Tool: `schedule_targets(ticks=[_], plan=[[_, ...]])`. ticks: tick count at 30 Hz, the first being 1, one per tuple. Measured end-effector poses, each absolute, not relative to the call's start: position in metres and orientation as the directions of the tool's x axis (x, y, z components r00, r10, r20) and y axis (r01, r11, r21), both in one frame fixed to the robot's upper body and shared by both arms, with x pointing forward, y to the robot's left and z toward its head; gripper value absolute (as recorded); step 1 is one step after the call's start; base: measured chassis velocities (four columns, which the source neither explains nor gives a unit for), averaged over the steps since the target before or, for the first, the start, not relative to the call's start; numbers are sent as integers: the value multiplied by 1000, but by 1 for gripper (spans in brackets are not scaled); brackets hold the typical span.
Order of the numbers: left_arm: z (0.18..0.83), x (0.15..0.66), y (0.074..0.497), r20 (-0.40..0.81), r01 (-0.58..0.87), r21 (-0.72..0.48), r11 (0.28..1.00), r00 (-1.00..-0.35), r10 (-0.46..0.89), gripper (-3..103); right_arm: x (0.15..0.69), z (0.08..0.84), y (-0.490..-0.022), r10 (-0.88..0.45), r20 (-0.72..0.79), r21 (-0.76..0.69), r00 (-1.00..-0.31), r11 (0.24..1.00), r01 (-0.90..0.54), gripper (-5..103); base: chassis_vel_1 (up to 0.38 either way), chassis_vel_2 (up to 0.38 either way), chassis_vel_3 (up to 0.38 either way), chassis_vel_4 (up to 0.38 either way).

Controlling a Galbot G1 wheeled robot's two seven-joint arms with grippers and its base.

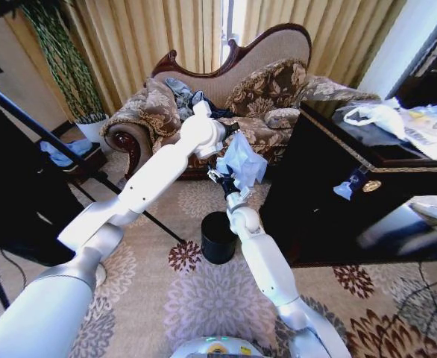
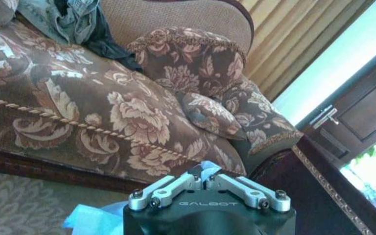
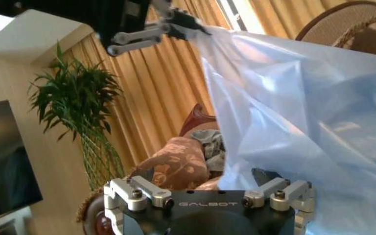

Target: Place a garbage bag over the trash bin.

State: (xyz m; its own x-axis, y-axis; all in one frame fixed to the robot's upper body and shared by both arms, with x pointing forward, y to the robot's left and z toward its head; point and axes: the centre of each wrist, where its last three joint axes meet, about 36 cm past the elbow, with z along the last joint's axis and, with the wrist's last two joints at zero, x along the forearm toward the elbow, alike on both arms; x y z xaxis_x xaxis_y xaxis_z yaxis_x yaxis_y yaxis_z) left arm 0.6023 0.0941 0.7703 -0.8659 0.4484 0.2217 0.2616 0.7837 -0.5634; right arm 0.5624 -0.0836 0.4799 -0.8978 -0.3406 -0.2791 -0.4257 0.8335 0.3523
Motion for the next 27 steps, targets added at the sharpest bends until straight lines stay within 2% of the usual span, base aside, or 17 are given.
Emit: schedule_targets(ticks=[16, 22, 27], plan=[[774, 586, 143, 229, 250, -583, 773, -862, 451, 0, 561, 475, -103, -306, -318, 266, -897, 880, -394, 99, 0, 0, 0, 0], [773, 590, 166, 216, 261, -598, 758, -858, 465, 0, 526, 462, -120, -323, -309, 228, -895, 888, -399, 100, 0, 0, 0, 0], [766, 590, 186, 214, 256, -609, 751, -858, 466, 0, 488, 440, -163, -318, -270, 141, -909, 921, -364, 100, 0, 0, 0, 0]])
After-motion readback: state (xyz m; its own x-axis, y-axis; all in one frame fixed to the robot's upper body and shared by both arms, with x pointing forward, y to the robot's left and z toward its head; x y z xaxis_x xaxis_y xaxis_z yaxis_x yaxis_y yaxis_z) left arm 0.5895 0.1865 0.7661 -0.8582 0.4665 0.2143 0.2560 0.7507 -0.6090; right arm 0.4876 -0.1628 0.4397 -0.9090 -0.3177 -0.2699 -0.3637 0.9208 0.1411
